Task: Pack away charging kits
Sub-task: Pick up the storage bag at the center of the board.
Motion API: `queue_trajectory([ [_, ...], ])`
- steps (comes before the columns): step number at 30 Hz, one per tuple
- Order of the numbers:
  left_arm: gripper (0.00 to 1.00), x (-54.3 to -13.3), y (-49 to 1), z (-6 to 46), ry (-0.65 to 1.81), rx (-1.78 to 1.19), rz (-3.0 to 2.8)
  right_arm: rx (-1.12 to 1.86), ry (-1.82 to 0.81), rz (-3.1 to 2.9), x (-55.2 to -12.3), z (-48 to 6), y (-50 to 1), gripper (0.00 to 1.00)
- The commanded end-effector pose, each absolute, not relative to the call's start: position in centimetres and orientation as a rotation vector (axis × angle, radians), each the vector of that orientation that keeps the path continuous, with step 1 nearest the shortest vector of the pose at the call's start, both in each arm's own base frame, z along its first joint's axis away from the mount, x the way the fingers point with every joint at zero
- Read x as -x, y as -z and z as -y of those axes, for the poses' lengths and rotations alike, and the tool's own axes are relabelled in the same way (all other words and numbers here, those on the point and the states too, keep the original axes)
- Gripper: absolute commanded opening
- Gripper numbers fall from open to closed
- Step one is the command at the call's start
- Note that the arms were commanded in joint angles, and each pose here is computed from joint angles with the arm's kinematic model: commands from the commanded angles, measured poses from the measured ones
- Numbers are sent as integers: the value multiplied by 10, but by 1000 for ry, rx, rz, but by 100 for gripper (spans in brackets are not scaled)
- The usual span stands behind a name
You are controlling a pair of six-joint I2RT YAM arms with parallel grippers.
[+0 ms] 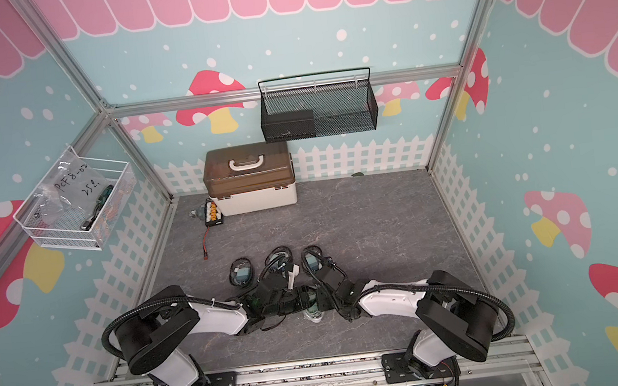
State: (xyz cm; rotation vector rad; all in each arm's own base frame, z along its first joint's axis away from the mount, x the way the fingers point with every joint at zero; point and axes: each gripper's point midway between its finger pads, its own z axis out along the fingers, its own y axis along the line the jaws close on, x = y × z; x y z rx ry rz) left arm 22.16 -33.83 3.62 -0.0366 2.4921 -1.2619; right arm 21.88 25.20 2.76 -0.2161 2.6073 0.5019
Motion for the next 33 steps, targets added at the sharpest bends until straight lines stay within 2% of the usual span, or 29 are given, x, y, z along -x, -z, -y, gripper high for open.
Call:
queue_trajectory([
  [1, 50, -221, -26, 338, 1235, 62, -2527, 248, -587, -2575, -217, -264, -37, 0],
  [6, 39, -221, -20, 333, 1197, 81, -2544, 244, -582, -2564, -219, -263, -42, 1],
  [12, 26, -222, -15, 328, 1160, 101, -2549, 175, -490, -2567, -222, -234, -55, 19],
  [14, 24, -223, -14, 328, 1155, 102, -2551, 142, -455, -2571, -221, -221, -57, 26],
  [19, 23, -223, -10, 328, 1139, 108, -2565, 106, -456, -2560, -215, -206, -63, 32],
  [24, 32, -222, -11, 330, 1129, 105, -2570, 134, -520, -2550, -209, -210, -69, 32],
  [26, 32, -222, -12, 331, 1123, 98, -2570, 130, -527, -2541, -209, -209, -71, 32],
  [30, 24, -219, -13, 338, 1118, 78, -2572, 121, -533, -2516, -210, -207, -77, 33],
  [33, 12, -219, -14, 340, 1133, 81, -2561, 123, -545, -2508, -209, -208, -80, 33],
])
